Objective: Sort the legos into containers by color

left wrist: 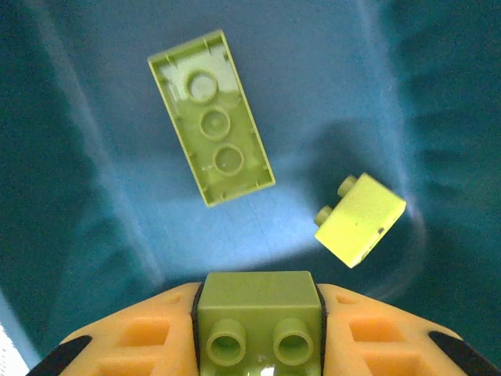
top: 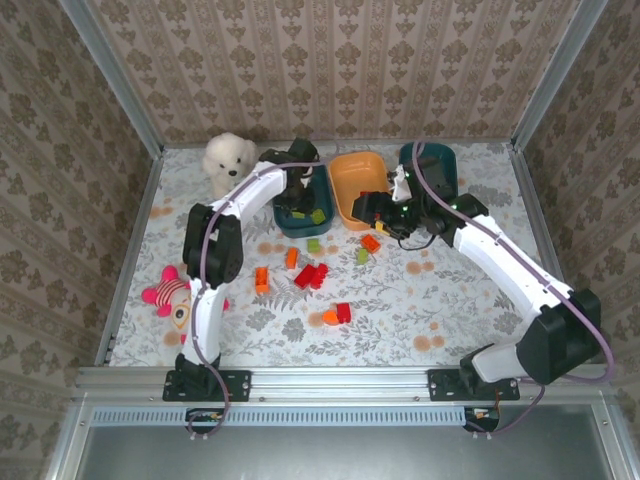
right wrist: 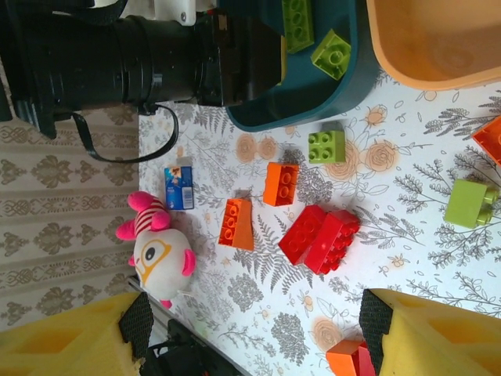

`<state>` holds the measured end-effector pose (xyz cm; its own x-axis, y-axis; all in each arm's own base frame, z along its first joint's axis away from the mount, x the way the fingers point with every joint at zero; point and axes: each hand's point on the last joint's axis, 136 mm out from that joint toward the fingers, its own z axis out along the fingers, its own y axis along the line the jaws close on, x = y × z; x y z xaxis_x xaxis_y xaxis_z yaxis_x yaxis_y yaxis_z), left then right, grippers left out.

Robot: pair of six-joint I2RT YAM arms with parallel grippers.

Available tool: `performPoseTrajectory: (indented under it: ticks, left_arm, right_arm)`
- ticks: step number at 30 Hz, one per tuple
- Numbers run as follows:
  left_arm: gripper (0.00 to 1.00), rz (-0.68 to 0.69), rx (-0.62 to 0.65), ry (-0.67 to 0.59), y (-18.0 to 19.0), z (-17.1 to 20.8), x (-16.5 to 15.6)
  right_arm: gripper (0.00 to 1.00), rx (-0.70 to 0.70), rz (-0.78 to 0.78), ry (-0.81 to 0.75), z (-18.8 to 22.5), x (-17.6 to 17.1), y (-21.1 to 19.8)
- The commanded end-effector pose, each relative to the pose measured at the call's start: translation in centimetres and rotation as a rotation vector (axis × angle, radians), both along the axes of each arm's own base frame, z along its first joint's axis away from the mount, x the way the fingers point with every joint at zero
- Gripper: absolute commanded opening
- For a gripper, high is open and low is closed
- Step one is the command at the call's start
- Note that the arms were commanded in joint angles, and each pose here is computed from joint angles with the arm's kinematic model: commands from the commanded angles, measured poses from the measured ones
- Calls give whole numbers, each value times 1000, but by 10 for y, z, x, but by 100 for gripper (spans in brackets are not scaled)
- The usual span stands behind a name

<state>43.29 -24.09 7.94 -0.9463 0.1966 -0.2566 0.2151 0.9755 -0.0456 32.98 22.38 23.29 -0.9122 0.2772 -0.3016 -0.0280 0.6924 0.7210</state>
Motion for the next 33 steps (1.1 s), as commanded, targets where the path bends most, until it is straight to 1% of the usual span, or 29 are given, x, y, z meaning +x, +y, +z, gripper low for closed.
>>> performPoseTrajectory:
  ticks: [1, 5, 9, 10, 13, 15, 17, 19, 20, 22, 24, 27, 30, 33]
  left_arm:
    - [38, 54, 29, 58, 7, -9, -8]
    - [49, 48, 26, 66, 5, -8, -8]
    - [64, 49, 7, 21, 4, 12, -3]
    - [65, 52, -7, -1, 3, 21, -2]
    - [66, 85, -58, -71, 6, 53, -2]
    - [67, 133, -99, -122, 16, 74, -7]
    - [67, 199, -157, -166, 33, 93, -20]
    - [67, 270, -203, -195, 53, 103, -43]
    - [67, 332, -215, -213, 75, 107, -51]
    - [68, 425, -228, -235, 107, 109, -80]
    - [68, 513, -239, -249, 137, 107, -116]
    - [68, 571, -239, -285, 166, 104, -164]
    - [70, 587, -228, -323, 189, 105, -206]
    - [71, 588, -227, -330, 201, 104, -237]
  right_arm:
    - [73, 6, 24, 1, 2, 5, 5]
    - [73, -19, 25, 36, -6, 5, 4]
    - [73, -114, 64, 11, -9, 4, 6]
    - [73, -140, 84, 3, -11, 2, 11]
    - [72, -187, 143, -7, -18, -3, 32]
    - [72, -212, 194, -19, -23, -9, 54]
    - [70, -230, 243, -12, -32, -14, 81]
    - [69, -256, 292, 17, -46, -20, 110]
    - [68, -271, 313, 28, -52, -23, 123]
    - [68, -307, 359, 38, -63, -28, 149]
    - [68, -327, 392, 57, -76, -33, 177]
    - [71, -347, 400, 116, -99, -38, 207]
    - [75, -432, 399, 151, -121, -41, 224]
    - [77, -511, 390, 190, -141, -43, 232]
